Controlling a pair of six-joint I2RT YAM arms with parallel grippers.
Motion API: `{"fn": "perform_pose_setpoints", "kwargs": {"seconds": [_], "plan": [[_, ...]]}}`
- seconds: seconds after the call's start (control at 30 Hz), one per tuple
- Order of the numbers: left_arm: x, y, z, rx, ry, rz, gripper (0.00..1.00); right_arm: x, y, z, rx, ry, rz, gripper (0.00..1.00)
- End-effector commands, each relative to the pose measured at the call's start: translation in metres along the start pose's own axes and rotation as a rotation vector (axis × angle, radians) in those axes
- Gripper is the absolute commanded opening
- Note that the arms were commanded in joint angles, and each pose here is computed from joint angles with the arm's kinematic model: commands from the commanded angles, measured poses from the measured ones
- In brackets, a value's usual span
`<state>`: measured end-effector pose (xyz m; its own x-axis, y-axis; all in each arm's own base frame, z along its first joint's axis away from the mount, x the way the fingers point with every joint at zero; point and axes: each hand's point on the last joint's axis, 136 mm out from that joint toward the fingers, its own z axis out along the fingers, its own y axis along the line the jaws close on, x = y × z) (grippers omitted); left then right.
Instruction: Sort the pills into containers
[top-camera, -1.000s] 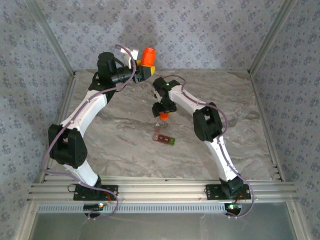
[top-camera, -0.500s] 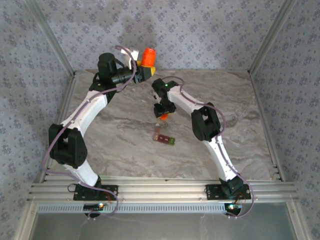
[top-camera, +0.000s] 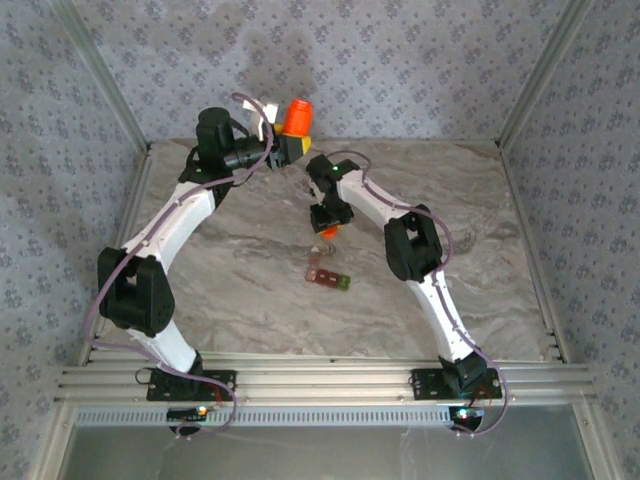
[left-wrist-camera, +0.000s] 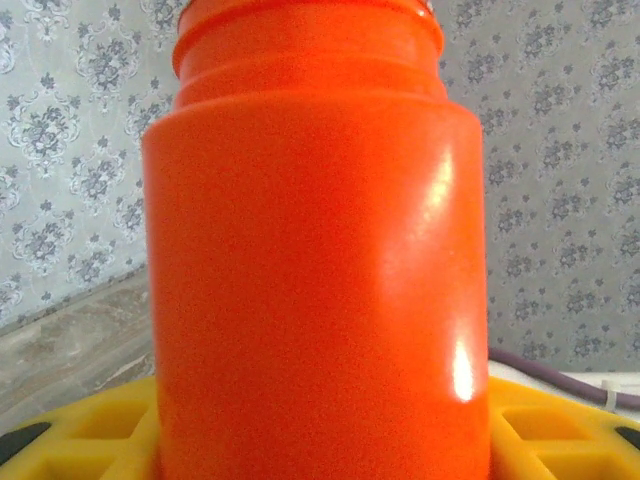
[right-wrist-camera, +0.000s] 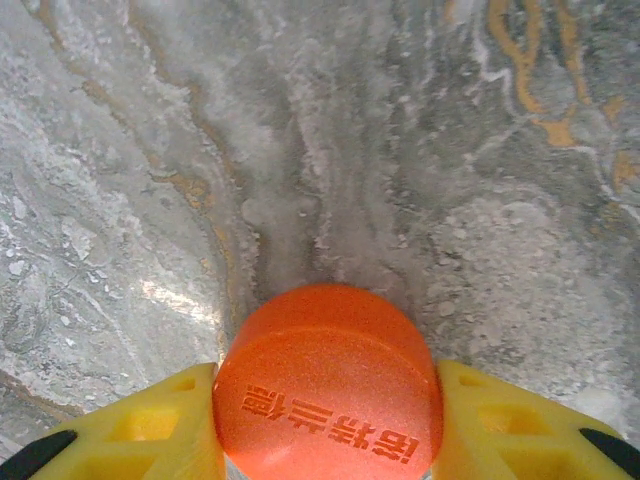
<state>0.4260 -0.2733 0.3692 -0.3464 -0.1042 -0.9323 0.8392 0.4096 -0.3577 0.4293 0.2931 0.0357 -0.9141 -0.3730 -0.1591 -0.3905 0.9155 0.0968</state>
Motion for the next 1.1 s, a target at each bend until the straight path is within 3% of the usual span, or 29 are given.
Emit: {"fn": "perform_pose_setpoints", "kwargs": {"seconds": [0.0,0.53,0.73,0.83,0.9,1.07], "plan": [[-0.018,-0.017,-0.01,0.035,-0.036,0.047,0.0,-0.009,-0.002,-0.041,-0.029,-0.068,0.038,0.37],[-0.013,-0.016,-0.009,0.031,-0.029,0.03,0.0,0.037,-0.04,-0.004,0.112,0.054,-0.001,0.42],[-0.012,-0.015,-0.008,0.03,-0.028,0.027,0.0,0.043,-0.038,0.005,0.12,0.072,-0.014,0.6],[-0.011,-0.015,-0.007,0.031,-0.026,0.026,0.0,0.042,-0.037,0.005,0.118,0.071,-0.014,0.62],[-0.011,-0.015,-0.007,0.031,-0.026,0.027,0.0,0.042,-0.038,0.005,0.114,0.071,-0.012,0.6],[-0.009,-0.015,-0.006,0.031,-0.022,0.024,0.0,0.04,-0.038,0.0,0.099,0.06,0.007,0.39]]}}
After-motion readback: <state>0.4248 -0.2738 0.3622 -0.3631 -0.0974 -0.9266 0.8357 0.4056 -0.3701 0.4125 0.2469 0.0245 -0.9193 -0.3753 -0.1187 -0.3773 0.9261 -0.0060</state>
